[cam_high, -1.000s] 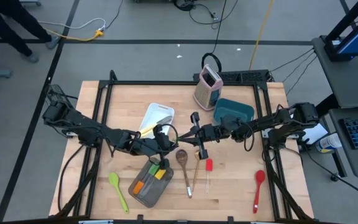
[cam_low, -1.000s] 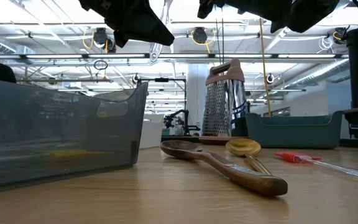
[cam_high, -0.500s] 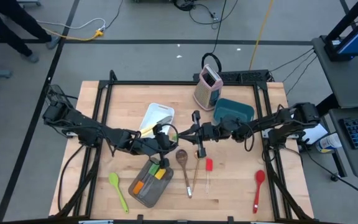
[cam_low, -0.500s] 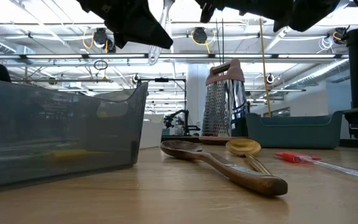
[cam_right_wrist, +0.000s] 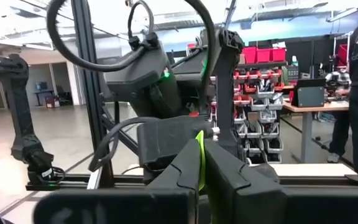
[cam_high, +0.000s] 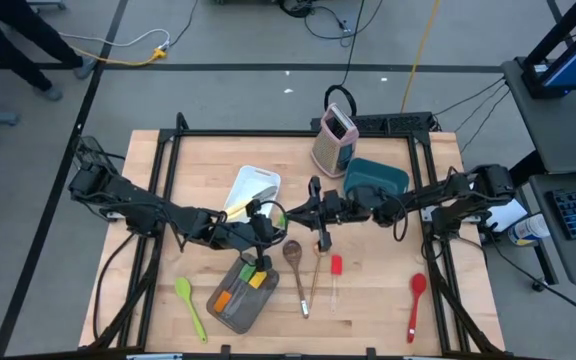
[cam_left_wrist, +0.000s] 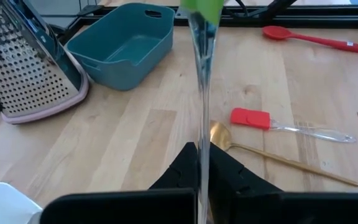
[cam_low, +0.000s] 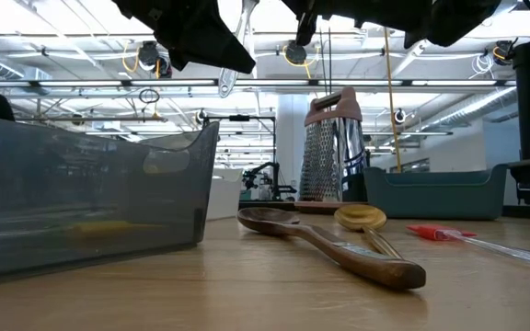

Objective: Pick & Place Kitchen Items
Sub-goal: Put the green spatula into the black bin

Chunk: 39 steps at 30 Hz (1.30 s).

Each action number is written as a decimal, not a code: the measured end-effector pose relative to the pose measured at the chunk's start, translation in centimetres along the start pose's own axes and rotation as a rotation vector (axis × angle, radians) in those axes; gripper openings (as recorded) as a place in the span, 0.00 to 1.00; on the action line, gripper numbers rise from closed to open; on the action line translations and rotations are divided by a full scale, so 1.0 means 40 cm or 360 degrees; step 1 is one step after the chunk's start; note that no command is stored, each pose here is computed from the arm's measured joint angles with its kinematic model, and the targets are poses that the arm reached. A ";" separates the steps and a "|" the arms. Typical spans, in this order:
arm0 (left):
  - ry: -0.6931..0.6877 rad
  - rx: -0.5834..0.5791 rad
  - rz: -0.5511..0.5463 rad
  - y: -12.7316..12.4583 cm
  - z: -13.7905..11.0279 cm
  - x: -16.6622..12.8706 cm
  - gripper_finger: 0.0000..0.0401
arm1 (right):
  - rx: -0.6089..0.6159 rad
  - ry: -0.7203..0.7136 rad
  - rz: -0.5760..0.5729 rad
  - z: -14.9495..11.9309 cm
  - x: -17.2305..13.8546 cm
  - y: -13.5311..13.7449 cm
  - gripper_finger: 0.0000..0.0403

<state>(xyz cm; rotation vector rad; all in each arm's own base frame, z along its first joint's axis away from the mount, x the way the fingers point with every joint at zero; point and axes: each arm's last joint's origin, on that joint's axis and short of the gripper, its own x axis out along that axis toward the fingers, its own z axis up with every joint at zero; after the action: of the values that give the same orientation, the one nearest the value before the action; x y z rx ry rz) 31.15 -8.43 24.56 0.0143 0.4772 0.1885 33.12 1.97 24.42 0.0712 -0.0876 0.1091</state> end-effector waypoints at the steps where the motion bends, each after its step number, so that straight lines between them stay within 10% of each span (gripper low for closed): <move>1: 0.0001 0.0000 0.0001 0.000 0.000 0.000 0.01 | 0.0000 0.0014 -0.0004 -0.002 0.000 -0.002 0.01; 17: 0.0109 -0.0246 0.0030 0.001 -0.010 -0.009 0.01 | -0.0052 0.0176 -0.0005 -0.041 -0.005 -0.002 0.17; 22: 0.0283 -0.0370 -0.0209 -0.033 -0.035 -0.021 0.02 | -0.0107 0.0132 -0.0013 -0.043 -0.018 -0.004 0.20; 29: 0.0501 -0.0745 -0.0449 -0.090 -0.050 -0.055 0.02 | -0.0177 0.0202 -0.0022 -0.075 -0.039 -0.012 0.20; 39: 0.1128 -0.1288 -0.0258 -0.142 -0.133 -0.121 0.01 | -0.0406 0.0306 0.0006 -0.115 -0.063 -0.012 0.20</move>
<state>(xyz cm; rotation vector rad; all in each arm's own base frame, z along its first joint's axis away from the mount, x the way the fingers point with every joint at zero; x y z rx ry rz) 25.48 -15.05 21.72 -0.9064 1.0734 0.2145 31.07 1.58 19.57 -0.1944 0.0906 0.1073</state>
